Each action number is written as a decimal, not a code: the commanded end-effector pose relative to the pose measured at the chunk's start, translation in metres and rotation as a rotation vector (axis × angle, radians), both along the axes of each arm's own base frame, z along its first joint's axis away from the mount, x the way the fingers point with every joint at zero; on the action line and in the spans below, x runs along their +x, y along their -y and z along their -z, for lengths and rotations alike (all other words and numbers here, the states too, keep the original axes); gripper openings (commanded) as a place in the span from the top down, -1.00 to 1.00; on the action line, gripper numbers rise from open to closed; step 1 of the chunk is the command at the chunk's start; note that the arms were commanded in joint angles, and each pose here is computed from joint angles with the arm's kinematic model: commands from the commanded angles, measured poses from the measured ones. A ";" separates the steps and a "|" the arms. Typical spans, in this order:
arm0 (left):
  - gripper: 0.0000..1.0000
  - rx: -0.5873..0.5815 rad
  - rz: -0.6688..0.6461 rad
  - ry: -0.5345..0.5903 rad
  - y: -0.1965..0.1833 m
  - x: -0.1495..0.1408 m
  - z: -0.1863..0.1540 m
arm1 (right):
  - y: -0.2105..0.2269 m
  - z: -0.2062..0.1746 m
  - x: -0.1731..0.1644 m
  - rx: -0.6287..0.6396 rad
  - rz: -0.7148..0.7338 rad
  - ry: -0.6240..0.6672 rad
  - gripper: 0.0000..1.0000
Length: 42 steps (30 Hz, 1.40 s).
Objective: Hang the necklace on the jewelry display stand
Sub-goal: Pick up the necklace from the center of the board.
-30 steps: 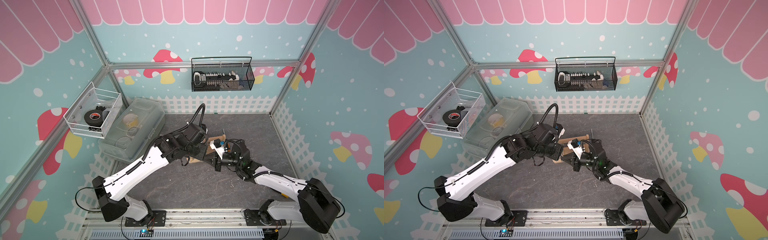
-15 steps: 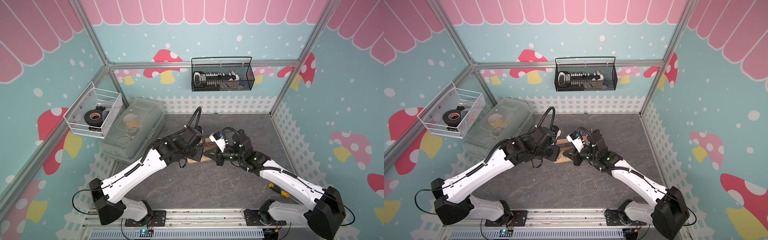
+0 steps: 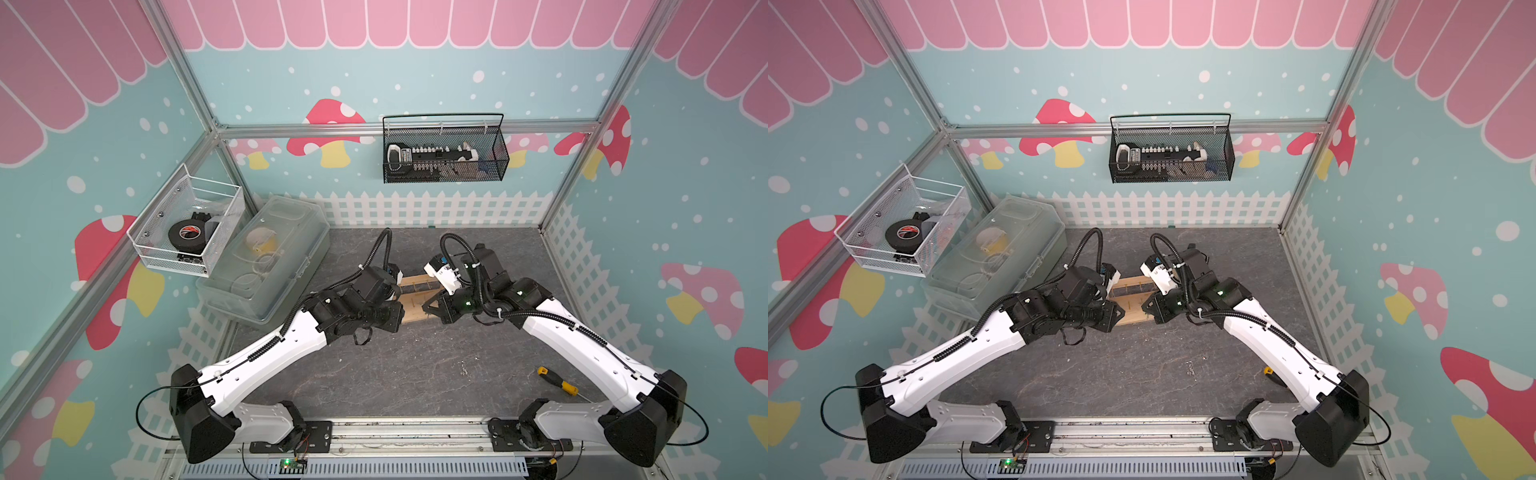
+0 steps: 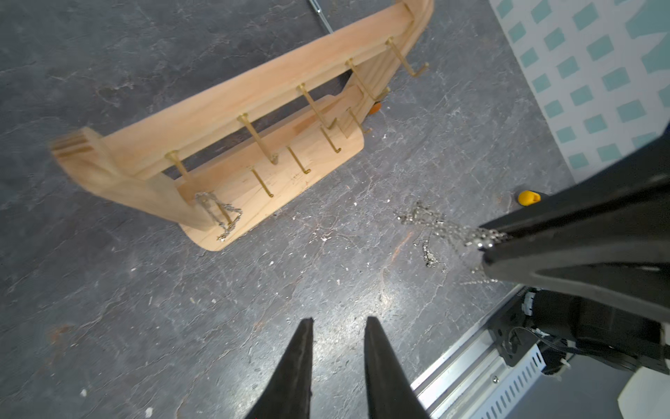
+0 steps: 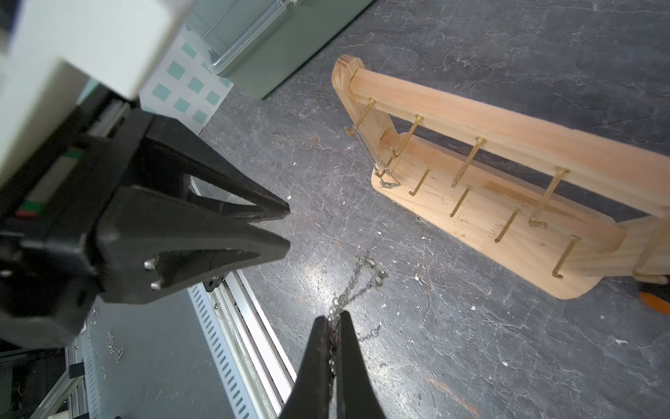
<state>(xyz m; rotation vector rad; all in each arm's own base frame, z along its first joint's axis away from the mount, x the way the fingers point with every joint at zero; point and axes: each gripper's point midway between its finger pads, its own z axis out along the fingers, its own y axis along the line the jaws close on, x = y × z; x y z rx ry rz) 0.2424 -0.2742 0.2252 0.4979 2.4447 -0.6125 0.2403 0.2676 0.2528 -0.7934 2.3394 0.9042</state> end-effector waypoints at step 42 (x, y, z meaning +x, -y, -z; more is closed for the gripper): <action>0.53 -0.100 0.045 0.352 0.030 0.010 -0.023 | -0.008 -0.028 -0.015 0.075 -0.026 -0.169 0.91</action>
